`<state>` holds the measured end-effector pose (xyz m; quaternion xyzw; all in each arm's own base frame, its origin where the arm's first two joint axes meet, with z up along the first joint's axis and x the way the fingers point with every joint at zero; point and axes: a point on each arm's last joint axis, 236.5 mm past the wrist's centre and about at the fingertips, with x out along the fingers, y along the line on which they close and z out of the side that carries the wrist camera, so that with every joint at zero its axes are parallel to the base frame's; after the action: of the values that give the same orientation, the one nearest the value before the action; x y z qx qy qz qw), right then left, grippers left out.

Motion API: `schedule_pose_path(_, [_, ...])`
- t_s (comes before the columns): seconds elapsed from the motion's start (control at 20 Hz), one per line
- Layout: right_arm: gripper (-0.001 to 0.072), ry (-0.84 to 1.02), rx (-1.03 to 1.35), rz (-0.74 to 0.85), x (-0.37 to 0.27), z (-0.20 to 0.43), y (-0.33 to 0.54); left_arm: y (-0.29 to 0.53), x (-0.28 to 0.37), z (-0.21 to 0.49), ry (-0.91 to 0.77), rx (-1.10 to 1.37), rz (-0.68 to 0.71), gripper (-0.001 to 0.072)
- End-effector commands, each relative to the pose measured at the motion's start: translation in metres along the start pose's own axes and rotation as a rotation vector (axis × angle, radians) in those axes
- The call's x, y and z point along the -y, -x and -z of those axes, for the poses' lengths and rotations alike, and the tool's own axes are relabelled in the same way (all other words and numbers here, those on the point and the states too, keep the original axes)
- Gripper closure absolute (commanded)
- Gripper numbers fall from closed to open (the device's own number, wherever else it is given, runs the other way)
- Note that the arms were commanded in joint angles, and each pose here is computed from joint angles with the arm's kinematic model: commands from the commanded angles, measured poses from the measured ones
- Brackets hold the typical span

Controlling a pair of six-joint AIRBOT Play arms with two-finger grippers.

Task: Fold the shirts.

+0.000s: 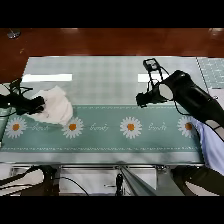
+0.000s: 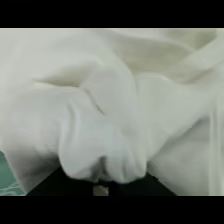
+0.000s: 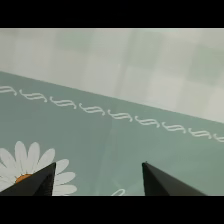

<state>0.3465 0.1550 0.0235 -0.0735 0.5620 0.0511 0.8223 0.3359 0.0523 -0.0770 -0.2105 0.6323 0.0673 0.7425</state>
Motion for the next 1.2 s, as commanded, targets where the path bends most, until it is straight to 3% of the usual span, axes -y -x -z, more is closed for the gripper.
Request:
schedule_pose_path(0.0, [0.009, -0.048, 0.083, 0.096, 0.042, -0.019, 0.033, 0.041, 0.072, -0.022, -0.102, 0.063, 0.257, 0.0673])
schedule_pose_path(0.25, [0.0091, -0.263, 0.328, 0.102, 0.112, -0.032, 0.128, 0.245, 0.191, -0.072, -0.289, 0.522, 0.616, 0.0673])
schedule_pose_path(0.4, [0.0091, -0.316, 0.446, 0.094, 0.131, -0.023, 0.175, 0.352, 0.247, -0.053, -0.454, 0.712, 0.732, 0.0674])
schedule_pose_path(0.65, [0.0091, -0.351, 0.544, 0.068, 0.138, -0.003, 0.221, 0.463, 0.321, 0.008, -0.65, 0.875, 0.91, 0.0674])
schedule_pose_path(0.95, [0.0091, -0.367, 0.543, 0.068, 0.142, 0.011, 0.23, 0.475, 0.4, 0.094, -0.814, 0.825, 1.14, 0.0673])
schedule_pose_path(1.15, [0.0091, -0.358, 0.537, 0.092, 0.145, 0.011, 0.221, 0.351, 0.428, 0.157, -0.871, 0.477, 1.113, 0.0673])
